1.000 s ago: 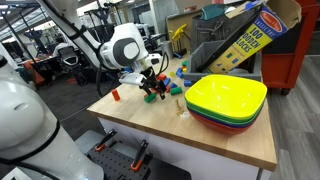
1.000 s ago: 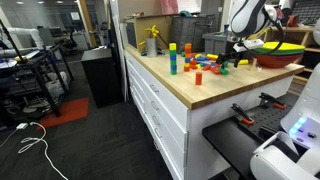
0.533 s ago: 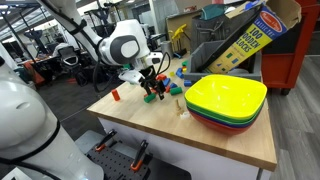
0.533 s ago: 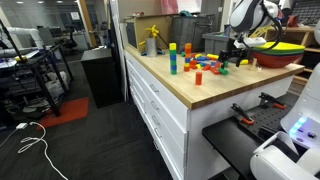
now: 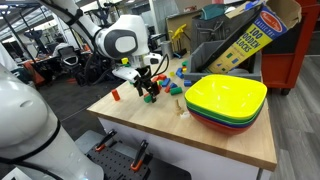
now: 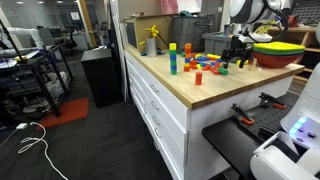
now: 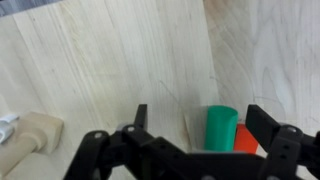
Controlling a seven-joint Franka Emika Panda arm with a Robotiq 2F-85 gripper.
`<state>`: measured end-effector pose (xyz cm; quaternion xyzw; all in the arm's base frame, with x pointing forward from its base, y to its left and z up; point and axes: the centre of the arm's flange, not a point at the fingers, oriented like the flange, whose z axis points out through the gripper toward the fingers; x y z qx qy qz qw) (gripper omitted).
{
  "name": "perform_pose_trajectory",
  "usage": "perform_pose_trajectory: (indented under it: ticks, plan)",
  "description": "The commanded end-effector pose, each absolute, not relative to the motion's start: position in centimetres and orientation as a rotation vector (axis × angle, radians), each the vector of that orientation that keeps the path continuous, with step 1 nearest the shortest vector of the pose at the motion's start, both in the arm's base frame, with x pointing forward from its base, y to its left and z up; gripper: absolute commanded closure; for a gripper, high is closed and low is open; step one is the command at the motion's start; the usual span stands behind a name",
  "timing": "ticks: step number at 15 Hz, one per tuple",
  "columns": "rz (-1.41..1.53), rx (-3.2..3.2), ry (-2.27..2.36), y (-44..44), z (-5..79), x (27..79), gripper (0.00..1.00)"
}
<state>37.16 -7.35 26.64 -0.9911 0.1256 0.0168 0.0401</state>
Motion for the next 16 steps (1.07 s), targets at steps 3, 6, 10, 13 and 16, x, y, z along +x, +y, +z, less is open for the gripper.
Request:
perform_pose_trajectory:
  ticks: [3,6,10,13,16]
  plan:
    - [0.082,-2.993,0.34,-6.4,27.5,35.7,0.0]
    - [0.058,-3.001,0.33,-5.5,27.2,36.3,0.0]
    - [0.063,-3.015,0.313,-4.6,26.2,36.9,0.0]
    - [0.058,-3.025,0.308,-4.2,25.5,37.3,0.0]
    - [0.056,-3.028,0.309,-4.0,24.8,37.7,0.0]
